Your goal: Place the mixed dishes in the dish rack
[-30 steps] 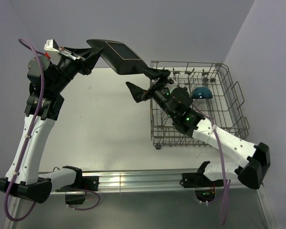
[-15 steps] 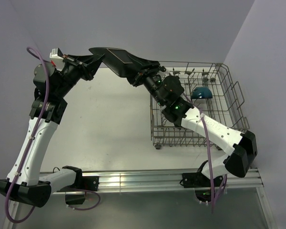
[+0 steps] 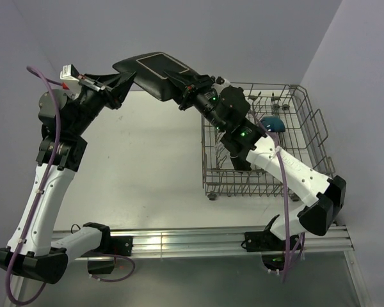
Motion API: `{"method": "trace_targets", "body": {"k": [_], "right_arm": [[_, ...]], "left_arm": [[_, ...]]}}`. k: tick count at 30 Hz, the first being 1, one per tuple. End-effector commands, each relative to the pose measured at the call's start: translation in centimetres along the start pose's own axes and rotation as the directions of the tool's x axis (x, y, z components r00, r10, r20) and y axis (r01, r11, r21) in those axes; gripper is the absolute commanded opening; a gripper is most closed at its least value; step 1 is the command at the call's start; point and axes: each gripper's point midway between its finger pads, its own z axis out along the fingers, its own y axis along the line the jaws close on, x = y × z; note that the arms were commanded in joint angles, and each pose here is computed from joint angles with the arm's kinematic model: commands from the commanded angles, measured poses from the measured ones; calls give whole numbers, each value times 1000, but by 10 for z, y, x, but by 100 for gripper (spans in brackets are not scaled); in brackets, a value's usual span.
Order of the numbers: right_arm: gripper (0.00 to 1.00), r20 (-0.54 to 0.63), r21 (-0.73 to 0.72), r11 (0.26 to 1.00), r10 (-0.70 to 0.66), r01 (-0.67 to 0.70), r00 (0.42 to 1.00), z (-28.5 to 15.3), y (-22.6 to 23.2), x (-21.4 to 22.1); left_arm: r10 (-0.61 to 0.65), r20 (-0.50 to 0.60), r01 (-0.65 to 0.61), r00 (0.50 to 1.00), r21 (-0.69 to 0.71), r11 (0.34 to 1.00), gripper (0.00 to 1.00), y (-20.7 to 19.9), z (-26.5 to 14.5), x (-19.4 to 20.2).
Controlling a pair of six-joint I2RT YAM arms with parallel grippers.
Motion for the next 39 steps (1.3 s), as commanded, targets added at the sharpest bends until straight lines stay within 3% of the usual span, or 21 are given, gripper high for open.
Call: {"method": "trace_targets", "body": {"k": [1, 3, 4, 6, 12, 18, 19, 22, 25, 32, 39], "right_arm": [[0, 83, -109, 971, -205, 214, 975, 1, 60, -12], [0, 94, -114, 951, -278, 288, 956, 2, 73, -10], [0, 96, -99, 947, -297, 306, 950, 2, 73, -11], [0, 101, -98, 938, -322, 332, 941, 2, 76, -13], [0, 81, -107, 915, -381, 388, 921, 2, 75, -14], [0, 125, -14, 822, -564, 570, 816, -16, 98, -14], [0, 134, 40, 810, -584, 585, 801, -22, 101, -20], [0, 172, 151, 791, -612, 593, 772, -43, 101, -37], [0, 240, 231, 783, -621, 578, 746, -71, 111, -55], [0, 367, 444, 700, -712, 560, 599, -144, 130, -94], [0, 416, 617, 639, -760, 458, 499, -223, 115, -126]], "left_arm": [[150, -161, -128, 975, 135, 982, 19, -34, -36, 44], [157, -168, -148, 973, 65, 987, 49, -13, -38, 43], [164, -169, -155, 972, 62, 986, 69, -12, -43, 45], [164, -174, -160, 971, 41, 986, 83, -1, -45, 45], [148, -187, -160, 971, -48, 986, 99, 23, -45, 43], [279, -137, -306, 950, -249, 919, 99, 44, -59, 27], [281, -150, -317, 948, -371, 873, 99, 72, -60, 18], [292, -180, -343, 939, -466, 815, 97, 83, -62, 13], [306, -223, -377, 926, -468, 800, 95, 87, -61, 15], [295, -281, -399, 913, -476, 783, 92, 102, -57, 17], [276, -330, -410, 903, -469, 782, 92, 116, -55, 21]]}}
